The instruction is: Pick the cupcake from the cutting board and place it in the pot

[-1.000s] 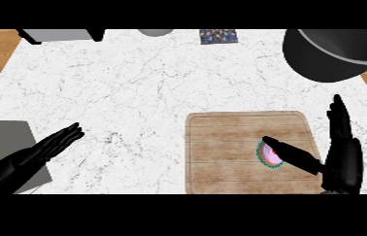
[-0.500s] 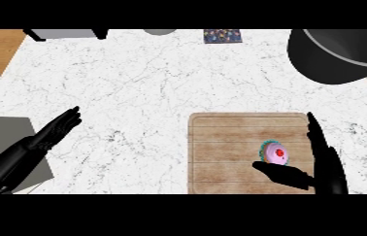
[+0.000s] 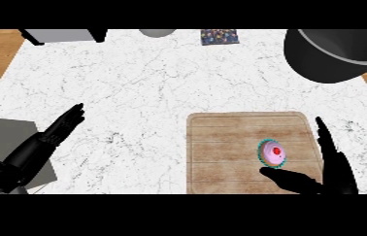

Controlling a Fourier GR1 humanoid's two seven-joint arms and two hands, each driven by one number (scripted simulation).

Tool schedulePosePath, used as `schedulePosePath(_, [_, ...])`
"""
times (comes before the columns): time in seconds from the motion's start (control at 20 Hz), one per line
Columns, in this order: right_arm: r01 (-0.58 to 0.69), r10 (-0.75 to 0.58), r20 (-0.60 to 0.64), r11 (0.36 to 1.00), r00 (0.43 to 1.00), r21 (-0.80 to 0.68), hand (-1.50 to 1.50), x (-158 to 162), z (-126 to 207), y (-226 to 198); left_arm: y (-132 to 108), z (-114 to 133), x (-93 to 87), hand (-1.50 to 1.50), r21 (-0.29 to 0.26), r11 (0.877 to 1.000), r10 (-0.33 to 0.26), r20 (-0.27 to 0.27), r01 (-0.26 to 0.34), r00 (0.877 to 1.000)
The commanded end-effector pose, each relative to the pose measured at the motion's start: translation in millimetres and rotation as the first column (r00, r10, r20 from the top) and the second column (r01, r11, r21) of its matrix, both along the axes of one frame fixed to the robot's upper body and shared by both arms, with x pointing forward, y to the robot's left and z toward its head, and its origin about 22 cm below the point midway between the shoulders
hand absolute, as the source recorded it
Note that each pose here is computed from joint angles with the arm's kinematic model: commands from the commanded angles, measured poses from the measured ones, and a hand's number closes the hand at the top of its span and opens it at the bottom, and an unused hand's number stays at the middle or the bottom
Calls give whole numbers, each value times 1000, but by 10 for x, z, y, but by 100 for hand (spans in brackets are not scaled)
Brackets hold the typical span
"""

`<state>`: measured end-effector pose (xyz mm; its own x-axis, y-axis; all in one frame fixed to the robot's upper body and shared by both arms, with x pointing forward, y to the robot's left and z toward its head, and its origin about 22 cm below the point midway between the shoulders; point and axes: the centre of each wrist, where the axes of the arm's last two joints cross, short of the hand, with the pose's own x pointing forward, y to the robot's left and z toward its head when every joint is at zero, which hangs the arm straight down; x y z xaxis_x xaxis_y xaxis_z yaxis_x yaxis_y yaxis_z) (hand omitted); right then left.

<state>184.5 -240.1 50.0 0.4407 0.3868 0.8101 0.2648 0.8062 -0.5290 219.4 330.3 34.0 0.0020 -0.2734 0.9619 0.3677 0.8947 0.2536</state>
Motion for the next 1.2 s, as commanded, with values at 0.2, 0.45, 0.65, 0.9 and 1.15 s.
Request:
schedulePosePath(0.2, [-29, 20, 80, 992, 997, 121, -150, -201, 44, 219, -209, -471, 52, 0, -37, 982, 173, -220, -186, 960])
schedulePosePath(0.45, [-46, 7, 172, 973, 985, 225, -150, -206, 78, 289, -331, -489, 67, 0, -34, 980, 186, -215, -197, 959])
schedulePosePath(0.65, [-5, -59, 201, 953, 978, 302, -150, -216, 5, 161, -439, -545, 173, 0, -39, 980, 182, -225, -196, 957])
schedulePosePath(0.9, [8, -84, 183, 925, 979, 379, -150, -178, -490, 160, -609, -536, 281, 0, -62, 976, 188, -229, -207, 955])
schedulePosePath(1.15, [1, -80, 185, 920, 980, 392, -150, -170, -988, 132, -805, -481, 284, 0, -52, 979, 181, -230, -198, 956])
